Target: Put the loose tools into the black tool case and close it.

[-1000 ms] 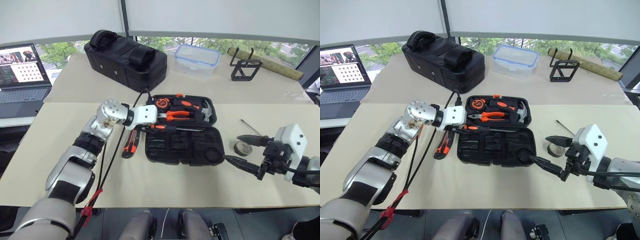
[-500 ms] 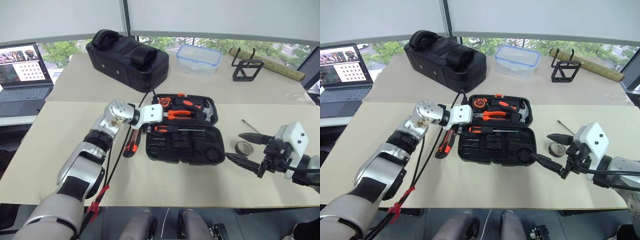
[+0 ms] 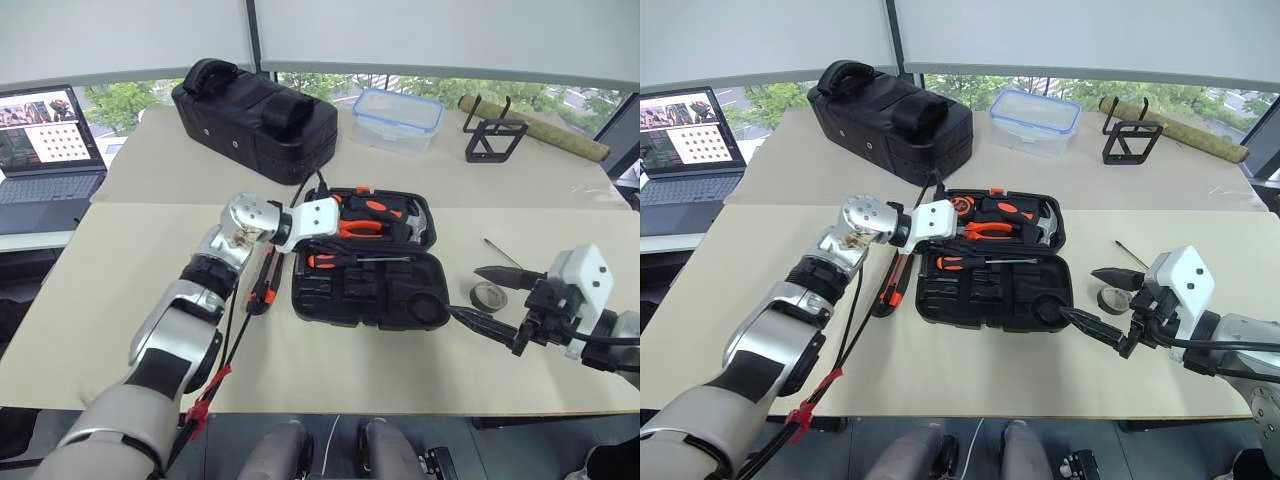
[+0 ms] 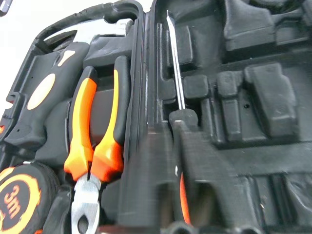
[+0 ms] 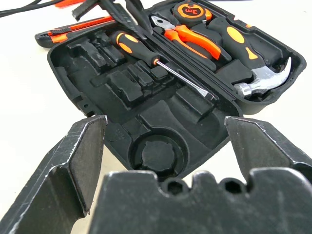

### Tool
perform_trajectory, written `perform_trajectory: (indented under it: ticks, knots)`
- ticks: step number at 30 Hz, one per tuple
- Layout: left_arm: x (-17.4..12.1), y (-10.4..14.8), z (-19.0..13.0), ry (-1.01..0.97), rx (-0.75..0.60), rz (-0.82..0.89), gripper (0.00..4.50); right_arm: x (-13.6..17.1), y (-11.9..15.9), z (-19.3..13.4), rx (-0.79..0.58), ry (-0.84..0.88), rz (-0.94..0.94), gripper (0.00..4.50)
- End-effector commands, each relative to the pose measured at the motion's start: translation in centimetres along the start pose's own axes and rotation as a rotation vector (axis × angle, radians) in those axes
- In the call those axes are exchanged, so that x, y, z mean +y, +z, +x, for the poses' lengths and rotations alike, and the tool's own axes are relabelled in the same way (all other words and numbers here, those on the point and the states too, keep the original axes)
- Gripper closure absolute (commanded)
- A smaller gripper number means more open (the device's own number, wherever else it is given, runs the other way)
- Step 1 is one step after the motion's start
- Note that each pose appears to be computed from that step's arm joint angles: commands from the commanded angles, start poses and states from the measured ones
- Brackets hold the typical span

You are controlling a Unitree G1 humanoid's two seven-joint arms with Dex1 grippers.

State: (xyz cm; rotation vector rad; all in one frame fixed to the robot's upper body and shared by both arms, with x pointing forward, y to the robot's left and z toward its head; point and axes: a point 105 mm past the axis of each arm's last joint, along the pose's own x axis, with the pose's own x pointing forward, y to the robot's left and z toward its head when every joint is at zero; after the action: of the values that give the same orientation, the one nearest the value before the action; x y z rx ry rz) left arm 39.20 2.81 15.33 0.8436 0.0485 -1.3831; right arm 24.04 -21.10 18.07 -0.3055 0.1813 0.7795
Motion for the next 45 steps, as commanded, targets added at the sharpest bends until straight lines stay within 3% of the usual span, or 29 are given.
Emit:
perform_trajectory:
  ticks: [1,9,13,16,19,22,25,29,30,35,38,45]
  knots:
    - [0.1,0.7,0.7,-0.014,0.016,0.052,4.45,-0.1,0.8,-0.2,-0.028,-0.023,-0.035,0.00]
    - [-1.8,-2.0,2.5,-0.061,0.156,0.133,4.45,0.0,0.3,-0.1,-0.027,-0.038,-0.021,0.00]
    - [-1.1,-1.8,1.9,-0.021,0.122,0.105,4.45,-0.5,-0.2,-0.5,-0.004,-0.078,-0.022,0.00]
    - [0.5,-0.4,-0.2,0.035,0.007,-0.010,4.45,-1.7,-1.2,-1.7,0.028,-0.163,-0.003,0.00]
    - [1.3,1.0,-3.5,0.030,-0.133,-0.177,3.77,-3.0,-2.5,-3.9,0.058,-0.248,0.056,0.00]
    - [0.5,2.6,-7.2,-0.023,-0.259,-0.285,2.61,-4.1,-4.2,-6.4,0.114,-0.314,0.093,0.00]
    - [-1.7,4.4,-10.2,-0.091,-0.328,-0.384,1.53,-5.6,-5.8,-8.4,0.189,-0.343,0.102,0.00]
    - [-6.5,5.7,-12.8,-0.210,-0.312,-0.435,0.19,-8.5,-7.1,-10.0,0.272,-0.356,0.095,0.00]
    - [-7.5,5.9,-13.3,-0.229,-0.299,-0.437,0.08,-9.0,-7.2,-10.2,0.287,-0.352,0.086,0.00]
    - [-10.4,6.7,-14.7,-0.247,-0.258,-0.459,0.08,-11.8,-7.5,-10.0,0.333,-0.334,0.053,0.00]
    - [-11.9,7.0,-14.5,-0.233,-0.208,-0.418,0.08,-13.8,-8.2,-7.6,0.348,-0.330,0.041,0.00]
    - [-12.3,7.7,-14.0,-0.177,-0.200,-0.379,0.08,-16.1,-10.2,-4.5,0.403,-0.341,0.033,0.00]
